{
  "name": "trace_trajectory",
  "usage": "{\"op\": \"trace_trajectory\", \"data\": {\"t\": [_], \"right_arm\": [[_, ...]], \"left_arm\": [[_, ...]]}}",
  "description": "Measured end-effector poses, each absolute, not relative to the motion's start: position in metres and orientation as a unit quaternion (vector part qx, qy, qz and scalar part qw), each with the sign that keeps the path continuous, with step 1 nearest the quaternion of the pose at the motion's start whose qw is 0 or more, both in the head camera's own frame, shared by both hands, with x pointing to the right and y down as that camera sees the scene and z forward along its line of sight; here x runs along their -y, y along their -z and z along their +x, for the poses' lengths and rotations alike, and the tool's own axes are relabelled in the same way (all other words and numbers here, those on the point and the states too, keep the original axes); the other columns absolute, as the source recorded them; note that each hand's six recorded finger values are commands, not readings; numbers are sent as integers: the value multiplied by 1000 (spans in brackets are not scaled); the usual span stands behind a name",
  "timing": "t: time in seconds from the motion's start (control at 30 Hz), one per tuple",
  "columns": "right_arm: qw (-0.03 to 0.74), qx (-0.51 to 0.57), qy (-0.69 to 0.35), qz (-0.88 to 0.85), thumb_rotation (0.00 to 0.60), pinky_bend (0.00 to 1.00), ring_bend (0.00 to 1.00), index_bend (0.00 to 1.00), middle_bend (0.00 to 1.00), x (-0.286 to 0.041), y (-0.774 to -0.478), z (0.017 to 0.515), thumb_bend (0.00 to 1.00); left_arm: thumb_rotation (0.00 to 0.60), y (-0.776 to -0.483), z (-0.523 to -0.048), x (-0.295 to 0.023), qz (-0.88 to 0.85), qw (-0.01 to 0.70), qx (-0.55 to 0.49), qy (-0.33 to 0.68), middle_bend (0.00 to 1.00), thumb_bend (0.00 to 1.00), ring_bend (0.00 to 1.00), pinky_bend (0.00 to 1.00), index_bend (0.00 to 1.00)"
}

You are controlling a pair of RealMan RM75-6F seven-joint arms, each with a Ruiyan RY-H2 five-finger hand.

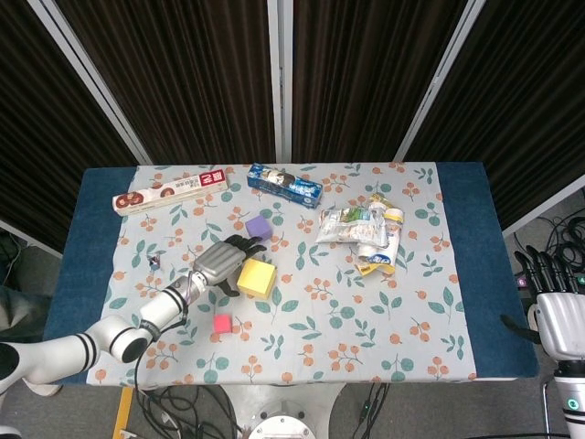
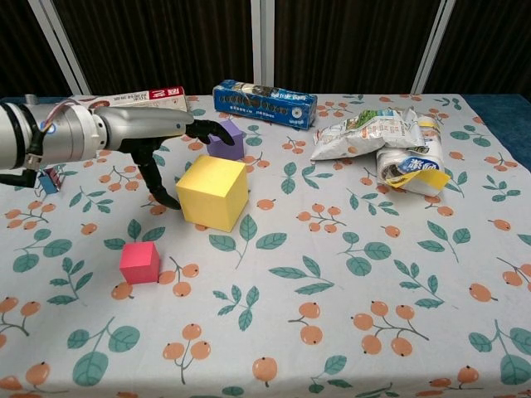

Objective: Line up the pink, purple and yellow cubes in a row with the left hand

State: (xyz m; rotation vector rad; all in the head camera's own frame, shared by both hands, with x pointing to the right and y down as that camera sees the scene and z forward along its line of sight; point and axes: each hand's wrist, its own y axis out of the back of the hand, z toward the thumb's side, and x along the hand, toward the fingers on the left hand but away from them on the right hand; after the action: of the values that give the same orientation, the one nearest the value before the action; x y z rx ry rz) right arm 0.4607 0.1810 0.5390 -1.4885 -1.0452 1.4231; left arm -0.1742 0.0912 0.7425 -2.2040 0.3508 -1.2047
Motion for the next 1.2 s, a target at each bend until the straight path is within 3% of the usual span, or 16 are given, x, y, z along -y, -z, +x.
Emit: {"op": "trace_trajectory", "data": {"t": [0.47,0.83,1.2], "right_arm": [[400,414,-566,-589,600,0,0,0,27,-181,-541,462,26],[398,417,-567,-589,600,0,0,0,29,-182,-541,465,26],[395,422,-569,-585,600,0,0,0,31,-184,-538,470,26]], "left_arm": [[600,-758,-154,-93,-831,249,-174,465,501,40,356,146,399],[600,-750,-145,-97,-832,209,-216,467,518,41,362,147,423],[600,-753,-132,-97,-810,239,-243,477,461,41,362,148,371]]}}
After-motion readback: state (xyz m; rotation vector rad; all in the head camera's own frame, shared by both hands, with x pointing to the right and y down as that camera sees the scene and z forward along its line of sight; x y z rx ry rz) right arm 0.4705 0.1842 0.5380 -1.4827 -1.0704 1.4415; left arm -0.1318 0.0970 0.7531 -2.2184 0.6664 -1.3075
